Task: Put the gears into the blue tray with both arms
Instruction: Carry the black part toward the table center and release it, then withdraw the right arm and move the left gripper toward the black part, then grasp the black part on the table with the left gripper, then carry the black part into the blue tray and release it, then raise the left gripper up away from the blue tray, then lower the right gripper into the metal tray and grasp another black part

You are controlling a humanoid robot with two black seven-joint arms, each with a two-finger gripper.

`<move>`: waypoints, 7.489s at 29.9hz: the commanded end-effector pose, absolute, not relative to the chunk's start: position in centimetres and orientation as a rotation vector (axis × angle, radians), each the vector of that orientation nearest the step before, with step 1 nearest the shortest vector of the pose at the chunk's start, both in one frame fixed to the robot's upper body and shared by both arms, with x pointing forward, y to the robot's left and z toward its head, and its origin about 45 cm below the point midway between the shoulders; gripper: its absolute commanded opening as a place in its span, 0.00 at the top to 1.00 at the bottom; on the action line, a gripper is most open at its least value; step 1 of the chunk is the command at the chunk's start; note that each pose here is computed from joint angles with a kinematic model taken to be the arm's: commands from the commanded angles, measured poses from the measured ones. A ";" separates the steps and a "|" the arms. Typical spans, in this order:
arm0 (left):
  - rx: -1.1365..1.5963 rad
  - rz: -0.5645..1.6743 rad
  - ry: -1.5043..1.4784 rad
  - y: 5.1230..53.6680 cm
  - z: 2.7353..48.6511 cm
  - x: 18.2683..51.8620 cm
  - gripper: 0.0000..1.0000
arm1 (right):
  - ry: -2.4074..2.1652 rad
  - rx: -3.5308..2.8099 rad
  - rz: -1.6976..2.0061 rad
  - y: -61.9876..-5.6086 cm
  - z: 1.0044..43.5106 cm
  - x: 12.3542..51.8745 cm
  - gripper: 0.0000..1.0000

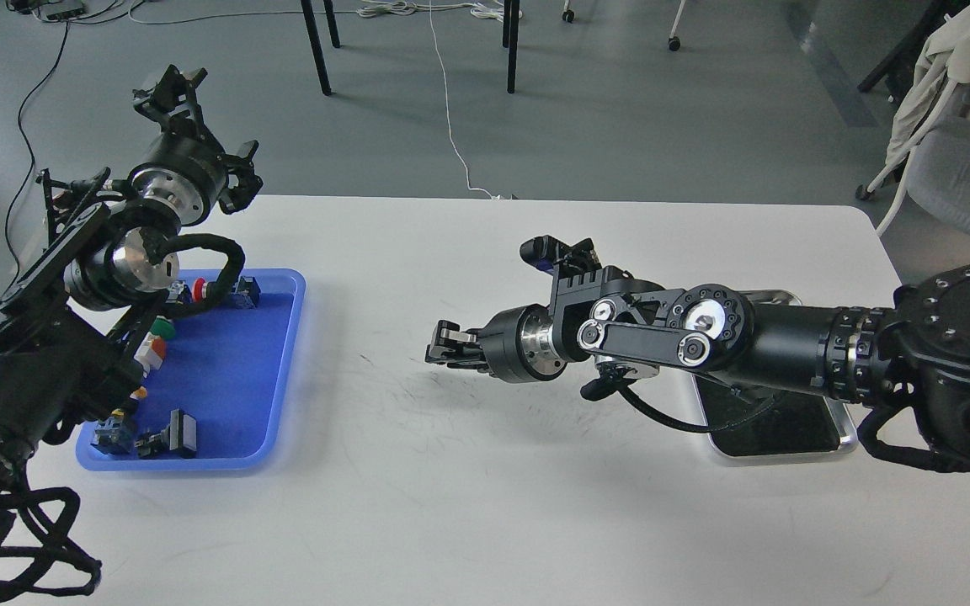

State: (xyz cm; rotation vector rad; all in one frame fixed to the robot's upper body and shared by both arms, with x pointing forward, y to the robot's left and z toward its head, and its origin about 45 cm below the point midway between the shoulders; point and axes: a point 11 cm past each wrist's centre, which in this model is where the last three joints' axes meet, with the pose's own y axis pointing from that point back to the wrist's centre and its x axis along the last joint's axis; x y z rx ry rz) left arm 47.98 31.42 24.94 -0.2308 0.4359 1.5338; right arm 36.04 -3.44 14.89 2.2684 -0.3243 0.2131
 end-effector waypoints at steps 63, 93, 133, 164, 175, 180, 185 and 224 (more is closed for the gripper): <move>0.791 0.441 -0.932 19.5 17.3 30.1 0.02 | -2.193 2.842 -1.460 -37.1 20.0 38.5 0.03; 0.984 0.254 -1.175 18.2 7.1 29.1 0.28 | -2.237 2.775 -1.510 -36.9 18.6 38.5 0.03; 1.227 0.625 -1.045 37.9 13.4 31.5 0.95 | -2.244 2.755 -1.538 -36.5 18.3 38.8 0.03; 1.224 0.746 -0.968 38.3 10.8 34.3 0.02 | -2.219 2.740 -1.543 -36.0 17.8 38.9 0.03; 0.742 1.245 -0.698 31.7 23.7 43.8 0.02 | -2.122 2.765 -1.487 -34.5 19.3 40.5 0.03; 0.541 1.314 -0.481 28.3 25.5 45.6 0.02 | -1.988 2.807 -1.419 -32.3 20.5 41.7 0.03; 0.275 1.380 -0.136 24.5 26.9 47.3 0.02 | -1.905 2.794 -1.346 -30.5 21.8 43.1 0.03; 0.018 1.545 0.373 32.4 22.0 47.5 0.02 | -0.393 1.730 0.214 -33.5 16.8 36.3 0.02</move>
